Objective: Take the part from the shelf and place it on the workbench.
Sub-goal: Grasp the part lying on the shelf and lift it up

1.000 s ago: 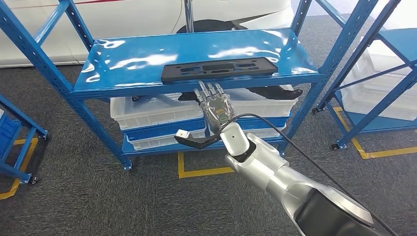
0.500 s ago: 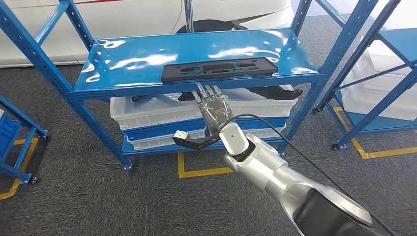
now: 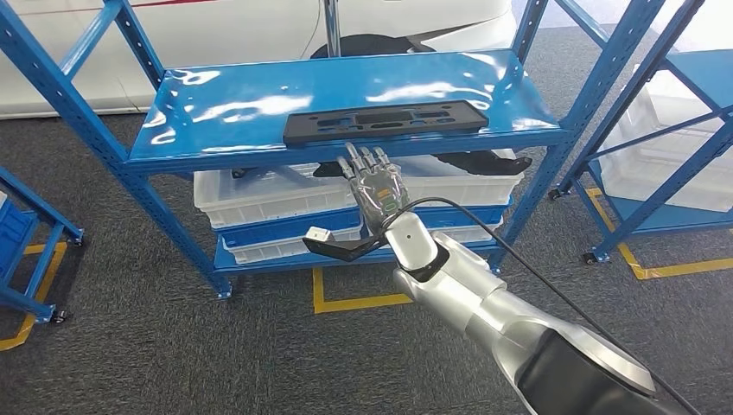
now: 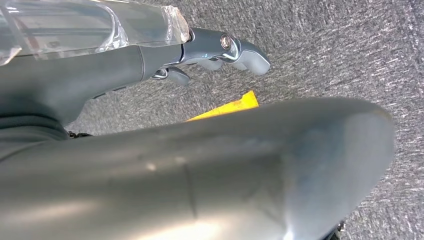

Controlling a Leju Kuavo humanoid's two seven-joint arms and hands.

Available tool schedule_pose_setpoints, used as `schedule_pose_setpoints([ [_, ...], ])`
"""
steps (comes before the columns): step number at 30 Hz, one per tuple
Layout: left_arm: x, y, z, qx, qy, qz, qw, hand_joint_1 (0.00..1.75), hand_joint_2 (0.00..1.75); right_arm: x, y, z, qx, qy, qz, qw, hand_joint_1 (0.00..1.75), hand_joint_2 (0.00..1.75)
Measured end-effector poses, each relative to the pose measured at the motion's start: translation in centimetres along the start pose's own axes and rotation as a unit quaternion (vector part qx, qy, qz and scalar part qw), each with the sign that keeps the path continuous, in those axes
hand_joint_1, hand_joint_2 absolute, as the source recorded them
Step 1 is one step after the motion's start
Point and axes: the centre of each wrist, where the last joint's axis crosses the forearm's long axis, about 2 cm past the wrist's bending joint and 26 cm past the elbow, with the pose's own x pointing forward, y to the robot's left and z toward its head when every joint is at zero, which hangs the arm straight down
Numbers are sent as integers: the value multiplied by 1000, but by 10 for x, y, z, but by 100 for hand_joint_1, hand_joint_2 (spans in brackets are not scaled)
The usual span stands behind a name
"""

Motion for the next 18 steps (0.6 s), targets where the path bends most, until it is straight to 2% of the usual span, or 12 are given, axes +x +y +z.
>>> schedule_pose_setpoints([
  [18, -1, 4, 0, 4, -4, -5, 1000, 0, 0, -3, -5, -3, -3, 2, 4, 1000, 0, 175],
])
